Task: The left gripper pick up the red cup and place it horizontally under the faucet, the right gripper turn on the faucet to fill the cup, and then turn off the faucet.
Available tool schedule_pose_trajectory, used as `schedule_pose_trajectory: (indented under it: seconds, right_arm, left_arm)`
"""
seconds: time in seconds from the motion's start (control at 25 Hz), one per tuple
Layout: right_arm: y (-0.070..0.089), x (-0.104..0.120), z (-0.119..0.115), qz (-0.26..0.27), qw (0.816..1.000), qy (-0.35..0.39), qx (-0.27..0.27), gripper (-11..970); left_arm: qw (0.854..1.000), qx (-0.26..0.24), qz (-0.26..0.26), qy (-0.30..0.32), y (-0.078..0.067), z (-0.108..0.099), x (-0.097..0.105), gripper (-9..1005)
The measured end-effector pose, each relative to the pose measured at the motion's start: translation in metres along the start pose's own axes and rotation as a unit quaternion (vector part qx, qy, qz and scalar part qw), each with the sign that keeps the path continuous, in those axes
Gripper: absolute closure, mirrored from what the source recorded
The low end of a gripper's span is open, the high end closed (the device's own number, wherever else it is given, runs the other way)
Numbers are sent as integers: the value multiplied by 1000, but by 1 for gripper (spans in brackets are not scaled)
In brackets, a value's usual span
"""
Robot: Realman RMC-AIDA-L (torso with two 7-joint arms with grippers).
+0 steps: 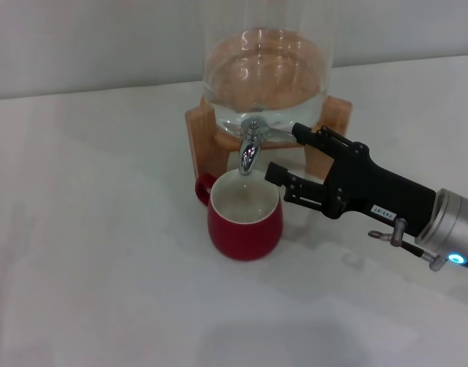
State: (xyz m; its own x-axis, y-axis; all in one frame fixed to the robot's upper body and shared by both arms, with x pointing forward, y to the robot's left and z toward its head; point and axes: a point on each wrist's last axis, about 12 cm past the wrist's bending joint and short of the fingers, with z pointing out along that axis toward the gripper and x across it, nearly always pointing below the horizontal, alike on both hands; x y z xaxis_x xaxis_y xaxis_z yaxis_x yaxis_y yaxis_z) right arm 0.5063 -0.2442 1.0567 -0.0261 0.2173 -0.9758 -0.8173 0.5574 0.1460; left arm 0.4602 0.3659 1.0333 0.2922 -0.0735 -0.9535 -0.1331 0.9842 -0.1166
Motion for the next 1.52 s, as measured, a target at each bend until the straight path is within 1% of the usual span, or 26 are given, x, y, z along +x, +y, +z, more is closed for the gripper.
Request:
schedule_pose_trajectory:
  seconds: [1.0,1.36,1.52]
  right_arm:
    - [8,0,6,15,999,1,-32,106]
    - [9,0,6,17,999,0,-32,106]
    - [7,-2,6,13,1000,-4,-25,106]
  left_arm:
    - [1000,1,1,-1,1,1,-1,109]
    - [1000,1,1,-1,0,2,-1,109]
    - [1000,2,1,-1,0,2,0,109]
